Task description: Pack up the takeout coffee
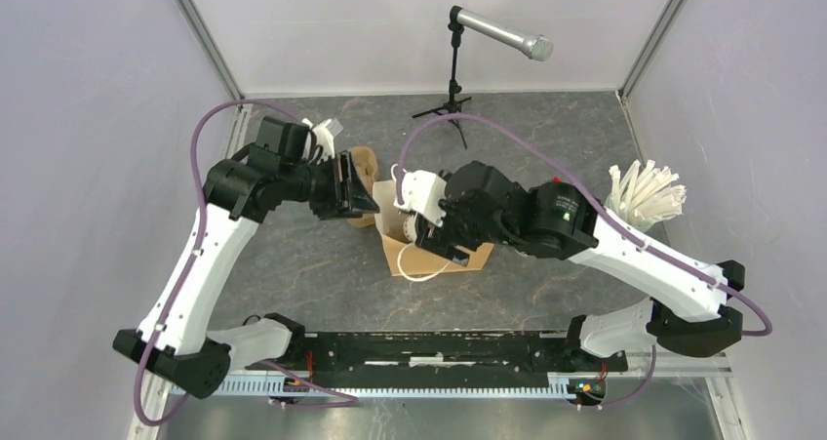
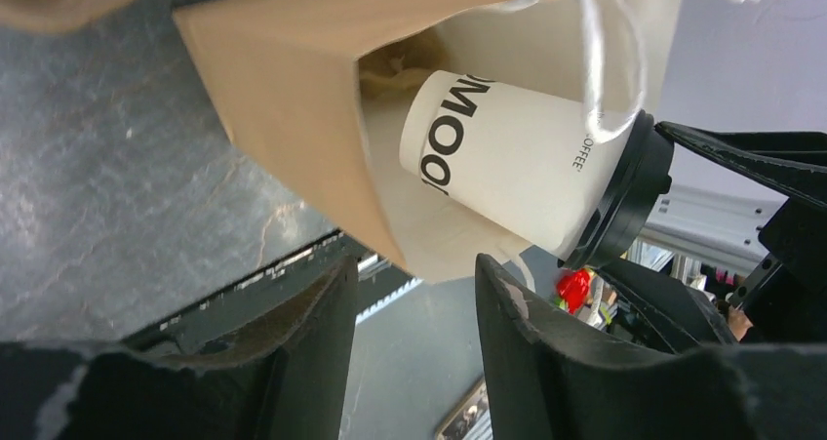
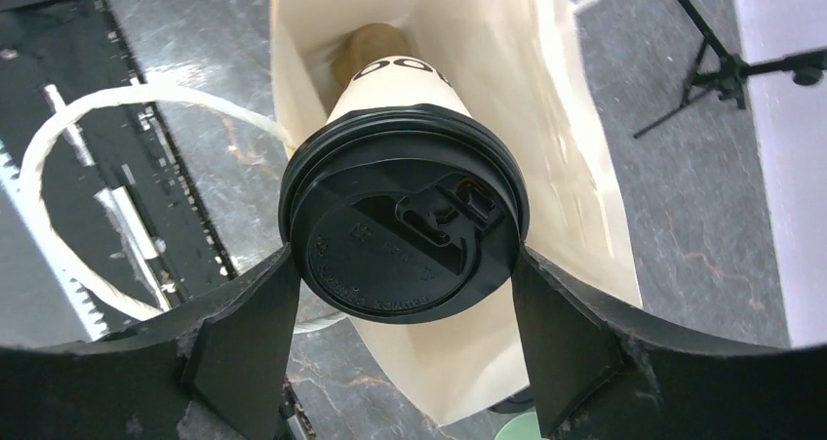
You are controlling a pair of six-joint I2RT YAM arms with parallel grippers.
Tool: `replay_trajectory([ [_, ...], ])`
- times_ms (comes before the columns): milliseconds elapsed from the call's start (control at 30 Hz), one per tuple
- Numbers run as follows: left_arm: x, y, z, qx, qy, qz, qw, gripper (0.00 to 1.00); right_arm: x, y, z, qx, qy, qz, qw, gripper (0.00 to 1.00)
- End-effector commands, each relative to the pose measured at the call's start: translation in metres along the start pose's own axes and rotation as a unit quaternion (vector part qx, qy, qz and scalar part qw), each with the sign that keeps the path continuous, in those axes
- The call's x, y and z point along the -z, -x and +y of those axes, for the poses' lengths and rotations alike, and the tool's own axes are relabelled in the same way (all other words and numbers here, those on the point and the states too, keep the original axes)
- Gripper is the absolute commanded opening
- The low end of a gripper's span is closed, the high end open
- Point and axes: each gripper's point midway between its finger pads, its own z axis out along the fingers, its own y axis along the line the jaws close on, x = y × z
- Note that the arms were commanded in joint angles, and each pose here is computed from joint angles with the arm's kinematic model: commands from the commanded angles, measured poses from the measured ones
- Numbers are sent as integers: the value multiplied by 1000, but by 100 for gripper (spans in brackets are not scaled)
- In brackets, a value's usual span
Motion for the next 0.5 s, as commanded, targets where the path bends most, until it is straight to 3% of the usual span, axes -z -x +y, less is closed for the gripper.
replay_trajectory([
  [0, 21, -48, 5, 49, -2, 43, 998, 56, 3, 1, 33, 21, 28, 11, 999, 64],
  [167, 23, -64, 5, 83, -32, 21, 996, 60, -1, 1, 67, 32, 46, 18, 998, 64],
  [467, 22, -82, 10, 62, -57, 22, 996, 60, -5, 13, 78, 14, 24, -15, 999, 64],
])
